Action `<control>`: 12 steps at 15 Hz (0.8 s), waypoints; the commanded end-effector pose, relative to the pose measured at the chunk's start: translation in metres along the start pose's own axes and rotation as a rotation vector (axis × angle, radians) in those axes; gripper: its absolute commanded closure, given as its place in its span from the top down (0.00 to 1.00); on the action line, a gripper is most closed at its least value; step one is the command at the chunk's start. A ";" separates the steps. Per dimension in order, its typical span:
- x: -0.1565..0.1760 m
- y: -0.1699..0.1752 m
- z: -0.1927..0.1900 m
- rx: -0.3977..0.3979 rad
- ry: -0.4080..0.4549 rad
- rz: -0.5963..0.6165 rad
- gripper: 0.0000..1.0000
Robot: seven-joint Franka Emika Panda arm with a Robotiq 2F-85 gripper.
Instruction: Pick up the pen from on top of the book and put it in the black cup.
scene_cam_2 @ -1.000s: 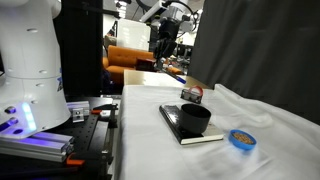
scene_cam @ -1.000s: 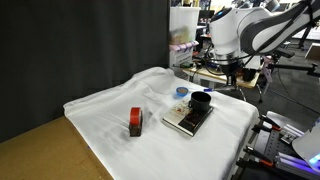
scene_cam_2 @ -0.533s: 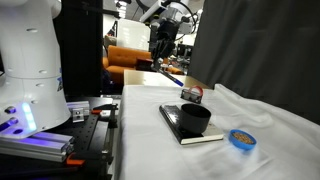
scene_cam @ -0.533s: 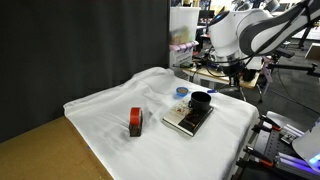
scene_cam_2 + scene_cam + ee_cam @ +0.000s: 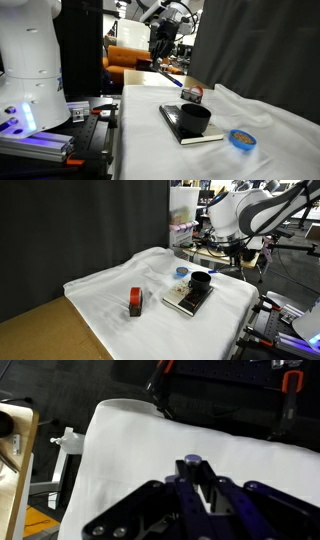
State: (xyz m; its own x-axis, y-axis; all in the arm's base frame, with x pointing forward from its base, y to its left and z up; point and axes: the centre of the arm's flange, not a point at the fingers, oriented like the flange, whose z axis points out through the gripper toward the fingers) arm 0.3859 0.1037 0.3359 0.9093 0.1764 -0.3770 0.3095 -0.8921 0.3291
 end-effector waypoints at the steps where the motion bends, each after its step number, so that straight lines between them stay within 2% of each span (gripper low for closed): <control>1: 0.000 0.000 0.000 0.000 0.000 0.000 0.17; 4: 0.000 0.000 0.000 0.000 0.000 0.000 0.17; 5: 0.004 0.000 0.001 -0.007 0.005 -0.004 0.04; 12: 0.039 -0.011 0.042 -0.049 -0.049 -0.076 0.04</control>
State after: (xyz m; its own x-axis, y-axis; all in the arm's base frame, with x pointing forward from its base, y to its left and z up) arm 0.3915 0.1038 0.2985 0.8806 0.2048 -0.4273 0.3642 -0.8694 0.3338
